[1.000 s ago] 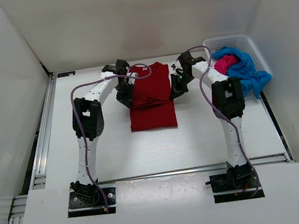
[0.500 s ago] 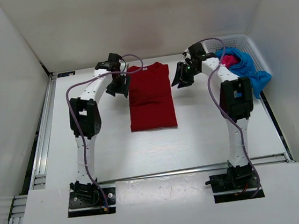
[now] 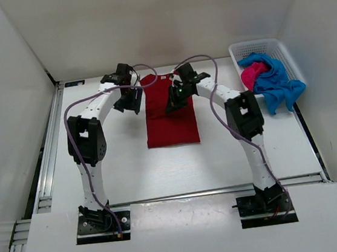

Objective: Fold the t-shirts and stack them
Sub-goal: Fold the folded rectangular tshirt in 1/3 of the way

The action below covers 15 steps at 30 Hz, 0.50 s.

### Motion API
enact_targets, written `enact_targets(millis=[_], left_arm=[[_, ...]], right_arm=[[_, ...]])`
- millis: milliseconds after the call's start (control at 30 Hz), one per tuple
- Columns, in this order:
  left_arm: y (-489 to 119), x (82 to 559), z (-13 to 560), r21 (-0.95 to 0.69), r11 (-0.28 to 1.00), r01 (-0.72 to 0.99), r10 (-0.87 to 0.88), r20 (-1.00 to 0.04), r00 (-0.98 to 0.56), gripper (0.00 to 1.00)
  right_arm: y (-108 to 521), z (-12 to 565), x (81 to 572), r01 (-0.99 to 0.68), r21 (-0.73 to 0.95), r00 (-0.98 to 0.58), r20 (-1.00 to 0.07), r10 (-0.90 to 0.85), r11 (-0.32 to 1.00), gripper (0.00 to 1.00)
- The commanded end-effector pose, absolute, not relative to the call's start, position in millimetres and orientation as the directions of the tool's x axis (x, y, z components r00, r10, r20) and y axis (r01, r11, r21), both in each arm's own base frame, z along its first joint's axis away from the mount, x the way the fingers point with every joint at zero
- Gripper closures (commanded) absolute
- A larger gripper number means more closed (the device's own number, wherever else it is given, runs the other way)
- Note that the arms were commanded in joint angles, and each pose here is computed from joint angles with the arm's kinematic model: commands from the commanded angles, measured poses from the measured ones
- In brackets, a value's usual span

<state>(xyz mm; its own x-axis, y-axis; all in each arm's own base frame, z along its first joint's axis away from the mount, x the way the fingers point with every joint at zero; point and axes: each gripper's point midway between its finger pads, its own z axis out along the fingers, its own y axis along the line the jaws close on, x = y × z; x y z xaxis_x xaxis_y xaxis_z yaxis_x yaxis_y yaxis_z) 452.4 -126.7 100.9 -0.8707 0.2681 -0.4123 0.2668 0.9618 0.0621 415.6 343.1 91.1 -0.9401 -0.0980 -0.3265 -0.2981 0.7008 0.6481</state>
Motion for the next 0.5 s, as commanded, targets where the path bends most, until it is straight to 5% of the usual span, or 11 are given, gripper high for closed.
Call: enact_targets(millis=[0,467], left_arm=[[-127.1,436.8,115.1,0.062,0.959,0.276,0.276,-0.425,-0.862,0.25],[-172.0,353.0,70.4,-0.038,0.902,0.431,0.408,-0.257,-0.876,0.28]], right_arm=[[361.8,84.8,424.5,-0.206,0.754,-0.973,-0.223,-0.053,0.623,1.0],[368.4,81.1,501.8,-0.093,0.806,-0.949,-0.249,0.192,0.585,1.0]])
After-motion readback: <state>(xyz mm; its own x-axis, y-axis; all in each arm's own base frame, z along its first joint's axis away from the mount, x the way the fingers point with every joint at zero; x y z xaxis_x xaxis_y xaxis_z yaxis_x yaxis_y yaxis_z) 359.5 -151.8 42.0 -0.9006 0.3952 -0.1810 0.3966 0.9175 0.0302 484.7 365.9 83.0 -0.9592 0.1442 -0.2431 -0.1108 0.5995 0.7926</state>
